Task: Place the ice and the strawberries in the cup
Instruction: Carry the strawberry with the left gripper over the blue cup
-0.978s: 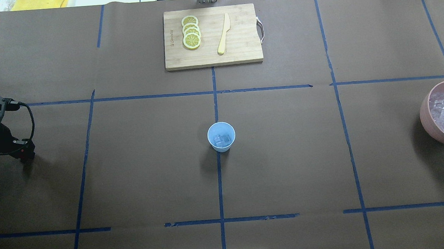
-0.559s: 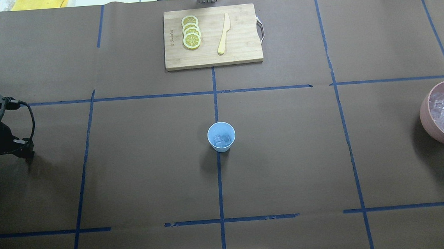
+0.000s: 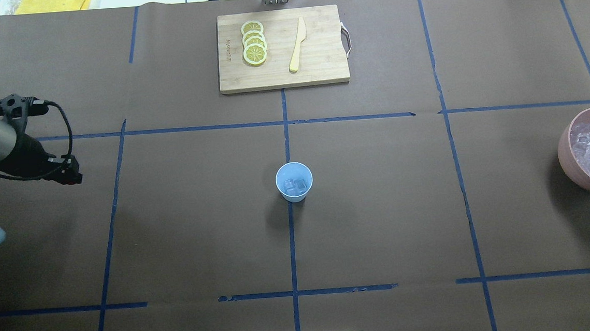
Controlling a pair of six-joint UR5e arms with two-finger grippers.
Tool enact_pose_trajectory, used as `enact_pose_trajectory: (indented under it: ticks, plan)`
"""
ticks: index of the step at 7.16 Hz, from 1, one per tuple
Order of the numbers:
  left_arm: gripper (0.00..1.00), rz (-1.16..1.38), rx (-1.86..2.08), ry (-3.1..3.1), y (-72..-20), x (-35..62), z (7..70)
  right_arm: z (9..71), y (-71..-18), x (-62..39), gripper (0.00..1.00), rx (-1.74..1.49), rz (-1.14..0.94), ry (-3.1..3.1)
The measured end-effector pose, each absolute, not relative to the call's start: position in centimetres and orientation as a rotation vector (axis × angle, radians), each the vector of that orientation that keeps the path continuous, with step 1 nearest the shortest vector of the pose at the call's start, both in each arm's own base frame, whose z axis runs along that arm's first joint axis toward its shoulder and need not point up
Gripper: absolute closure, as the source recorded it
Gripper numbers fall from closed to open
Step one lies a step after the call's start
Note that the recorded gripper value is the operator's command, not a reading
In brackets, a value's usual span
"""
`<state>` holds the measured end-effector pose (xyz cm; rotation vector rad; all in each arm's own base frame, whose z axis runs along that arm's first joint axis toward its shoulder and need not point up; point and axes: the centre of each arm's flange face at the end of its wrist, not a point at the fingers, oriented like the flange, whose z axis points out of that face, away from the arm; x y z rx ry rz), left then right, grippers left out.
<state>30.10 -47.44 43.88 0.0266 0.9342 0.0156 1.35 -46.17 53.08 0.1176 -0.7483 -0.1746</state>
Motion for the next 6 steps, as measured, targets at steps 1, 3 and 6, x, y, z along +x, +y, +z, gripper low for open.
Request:
enact_pose_trajectory:
  ticks: [1, 3, 6]
  plan:
    - [1.0, 0.001, 0.011, 0.991, -47.5, 34.3, 38.9, 53.1, -46.2, 1.4, 0.0, 0.118, -0.175, -0.748]
    - [1.0, -0.039, -0.065, 1.096, -46.2, 44.4, 28.2, 53.1, -46.1, 1.4, 0.0, 0.119, -0.175, -0.75]
    - [0.91, -0.115, -0.095, 1.176, -44.5, 51.9, 17.8, 52.8, -45.9, 1.3, 0.0, 0.124, -0.178, -0.753]
